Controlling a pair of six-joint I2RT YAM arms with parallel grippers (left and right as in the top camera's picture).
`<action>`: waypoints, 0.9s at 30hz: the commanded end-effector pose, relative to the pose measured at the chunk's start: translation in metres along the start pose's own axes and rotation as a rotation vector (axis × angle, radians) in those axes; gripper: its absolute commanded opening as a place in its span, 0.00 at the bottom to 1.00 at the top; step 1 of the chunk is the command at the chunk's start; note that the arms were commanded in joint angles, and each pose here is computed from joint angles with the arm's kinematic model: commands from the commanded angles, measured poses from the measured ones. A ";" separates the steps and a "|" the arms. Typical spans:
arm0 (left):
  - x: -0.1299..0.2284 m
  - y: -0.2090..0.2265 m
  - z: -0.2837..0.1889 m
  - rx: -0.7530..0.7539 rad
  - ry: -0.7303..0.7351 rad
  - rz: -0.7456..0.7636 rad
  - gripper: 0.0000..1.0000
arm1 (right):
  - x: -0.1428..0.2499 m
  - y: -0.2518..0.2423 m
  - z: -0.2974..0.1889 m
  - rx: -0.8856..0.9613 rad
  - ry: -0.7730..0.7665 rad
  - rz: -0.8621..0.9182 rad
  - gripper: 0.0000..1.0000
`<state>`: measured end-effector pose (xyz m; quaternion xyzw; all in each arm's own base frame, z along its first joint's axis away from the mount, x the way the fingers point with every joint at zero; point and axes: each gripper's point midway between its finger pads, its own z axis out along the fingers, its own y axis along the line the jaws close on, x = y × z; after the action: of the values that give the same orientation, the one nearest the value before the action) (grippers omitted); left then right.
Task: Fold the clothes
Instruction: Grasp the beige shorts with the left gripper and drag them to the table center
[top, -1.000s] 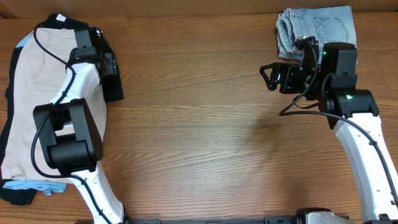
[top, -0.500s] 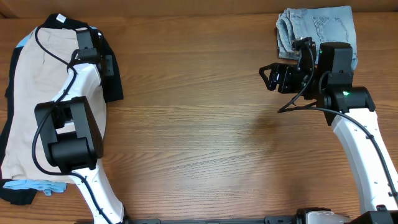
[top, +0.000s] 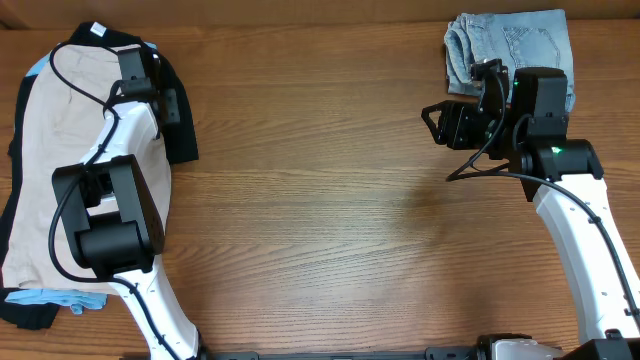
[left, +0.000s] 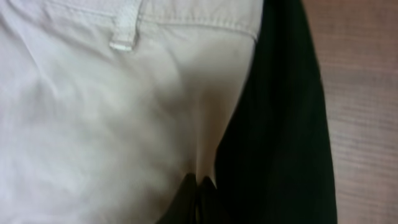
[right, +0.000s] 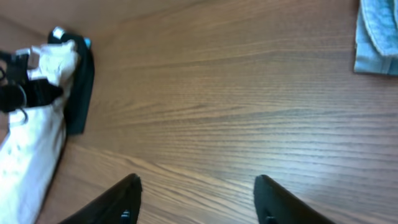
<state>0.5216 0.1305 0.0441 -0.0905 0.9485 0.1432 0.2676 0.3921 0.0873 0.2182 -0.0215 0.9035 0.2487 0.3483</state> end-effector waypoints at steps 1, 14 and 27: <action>-0.035 -0.001 -0.037 0.017 -0.053 -0.022 0.04 | -0.013 -0.004 -0.018 0.022 -0.045 0.005 0.56; -0.075 -0.128 -0.245 0.537 -0.084 0.173 0.04 | -0.032 -0.008 -0.148 0.147 -0.262 0.055 0.60; 0.005 -0.277 -0.324 0.753 -0.017 0.489 0.04 | -0.013 -0.025 -0.140 0.176 -0.171 0.138 0.61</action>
<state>0.4389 -0.2156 0.2325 0.2259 0.9349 -0.1321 0.2397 0.3182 0.0014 0.3011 0.0905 0.8889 0.1945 0.4048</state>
